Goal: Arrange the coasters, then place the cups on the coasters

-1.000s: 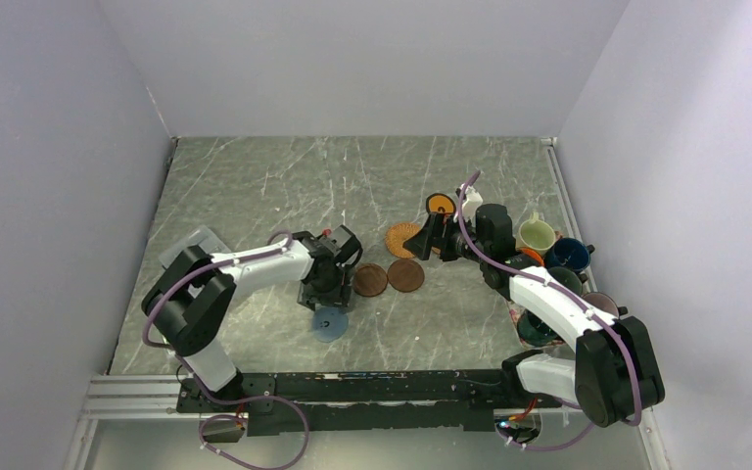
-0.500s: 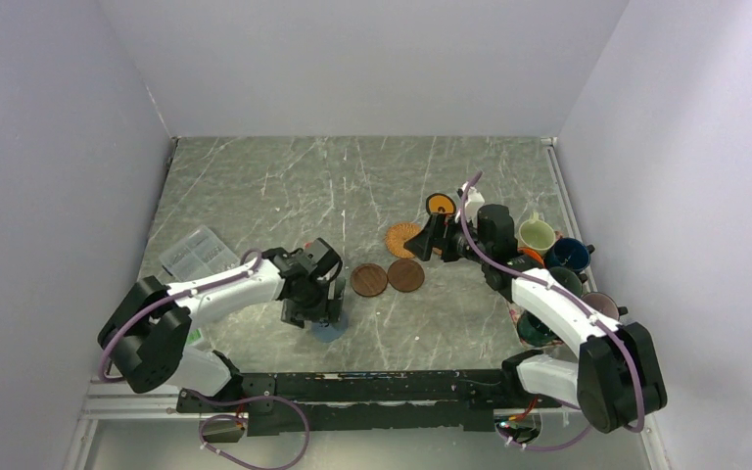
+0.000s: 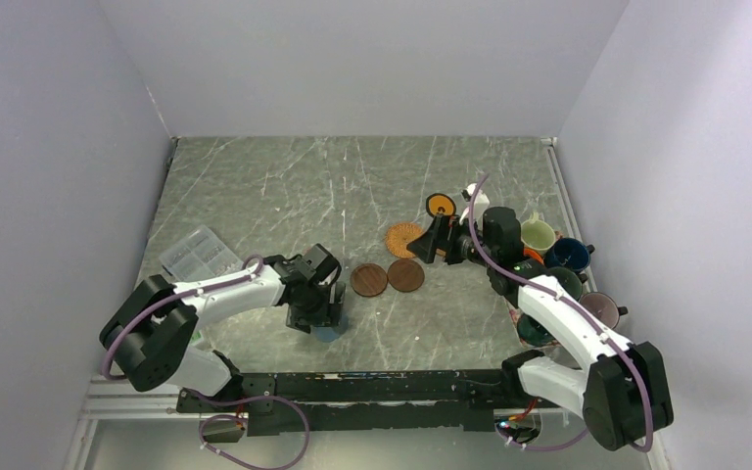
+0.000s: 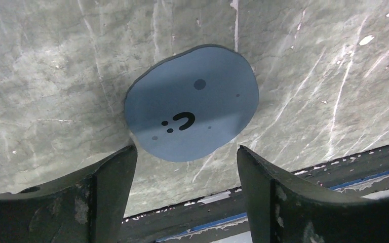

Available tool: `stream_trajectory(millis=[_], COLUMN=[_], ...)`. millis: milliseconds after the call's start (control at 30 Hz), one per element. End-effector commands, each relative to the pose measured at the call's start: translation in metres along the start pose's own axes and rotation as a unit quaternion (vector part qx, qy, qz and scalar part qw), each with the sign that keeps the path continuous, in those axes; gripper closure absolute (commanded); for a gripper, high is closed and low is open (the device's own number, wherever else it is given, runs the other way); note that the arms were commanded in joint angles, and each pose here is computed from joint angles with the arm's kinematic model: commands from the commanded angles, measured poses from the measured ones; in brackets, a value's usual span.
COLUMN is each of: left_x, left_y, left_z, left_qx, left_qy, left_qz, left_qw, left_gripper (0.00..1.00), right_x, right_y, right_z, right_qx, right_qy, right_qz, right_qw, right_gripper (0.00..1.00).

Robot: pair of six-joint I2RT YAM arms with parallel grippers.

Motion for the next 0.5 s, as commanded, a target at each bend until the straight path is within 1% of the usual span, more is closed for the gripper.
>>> stream_trajectory(millis=[0, 133, 467], left_x=[-0.005, -0.007, -0.007], left_y=[-0.011, -0.012, -0.024], left_z=[0.008, 0.012, 0.021], left_qx=[0.024, 0.022, 0.051], left_qy=[-0.002, 0.000, 0.015], left_qz=[0.017, 0.025, 0.054], left_qw=[1.000, 0.999, 0.997], left_gripper=[0.22, 0.23, 0.24], right_x=[-0.004, -0.003, 0.000], right_y=[0.000, 0.000, 0.000], right_z=[-0.006, -0.006, -0.005], right_qx=[0.007, 0.009, 0.006], right_qy=[-0.011, -0.010, -0.008], right_qz=[0.000, 0.000, 0.005], right_qw=[1.000, 1.000, 1.000], right_gripper=[0.00, 0.00, 0.01])
Point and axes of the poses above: each gripper's point midway between its finger pads, its own z axis out along the fingers, its own y axis along the line the jaws close on, x = y × z, the point moved 3 cm from there along -z, back along the fingers, and after that the axes turned 12 degrees about -z, right-handed, at the moved point
